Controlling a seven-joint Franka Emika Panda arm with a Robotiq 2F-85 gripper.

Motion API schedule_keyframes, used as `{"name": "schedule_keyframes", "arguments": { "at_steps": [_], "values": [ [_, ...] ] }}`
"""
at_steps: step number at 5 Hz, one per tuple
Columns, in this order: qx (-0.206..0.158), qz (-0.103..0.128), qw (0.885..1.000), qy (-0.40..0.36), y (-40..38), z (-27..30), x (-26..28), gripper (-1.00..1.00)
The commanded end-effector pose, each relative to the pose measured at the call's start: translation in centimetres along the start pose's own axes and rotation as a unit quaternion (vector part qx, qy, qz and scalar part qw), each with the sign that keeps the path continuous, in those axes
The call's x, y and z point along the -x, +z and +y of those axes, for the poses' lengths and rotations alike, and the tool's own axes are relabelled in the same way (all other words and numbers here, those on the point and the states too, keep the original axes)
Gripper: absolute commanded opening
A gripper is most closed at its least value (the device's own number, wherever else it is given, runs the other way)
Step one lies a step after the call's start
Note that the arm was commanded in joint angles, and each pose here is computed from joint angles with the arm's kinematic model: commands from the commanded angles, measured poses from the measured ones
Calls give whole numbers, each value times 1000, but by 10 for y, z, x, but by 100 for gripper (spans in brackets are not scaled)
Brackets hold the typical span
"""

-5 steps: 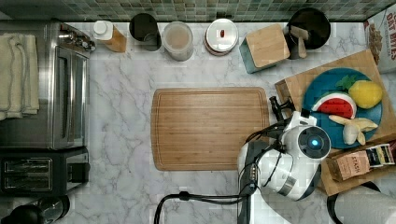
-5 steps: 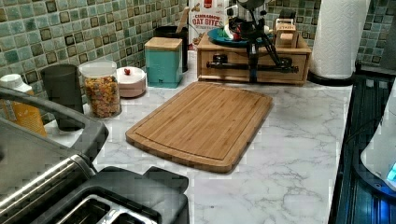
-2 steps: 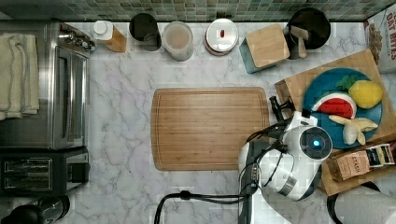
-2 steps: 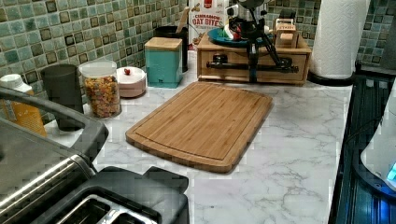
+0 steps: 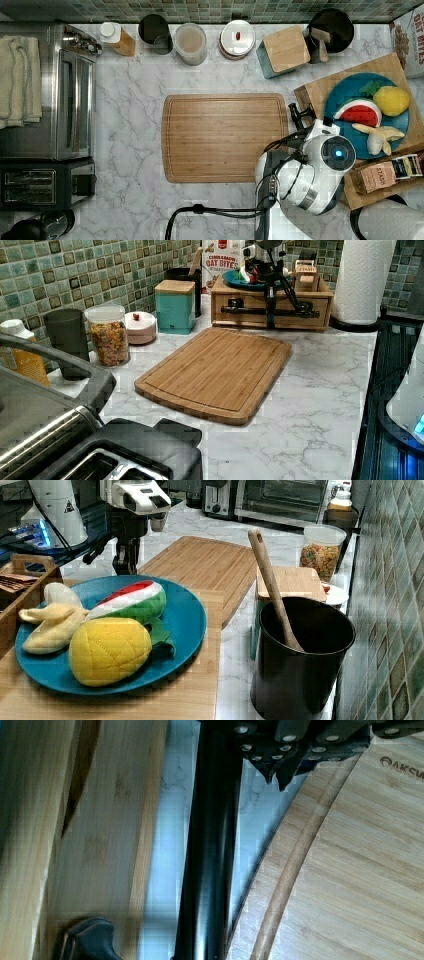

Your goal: Close the drawer.

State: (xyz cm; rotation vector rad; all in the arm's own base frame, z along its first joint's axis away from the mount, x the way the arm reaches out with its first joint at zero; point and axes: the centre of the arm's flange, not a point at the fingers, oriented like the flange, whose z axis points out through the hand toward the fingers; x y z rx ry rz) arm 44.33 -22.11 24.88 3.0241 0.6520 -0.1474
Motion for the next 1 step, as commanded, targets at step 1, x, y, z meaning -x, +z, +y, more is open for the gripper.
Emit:
{"name": "schedule_keyframes", "arguments": {
  "at_steps": [1],
  "values": [
    [153,90,983,35,-111,126,33,-100]
  ]
}}
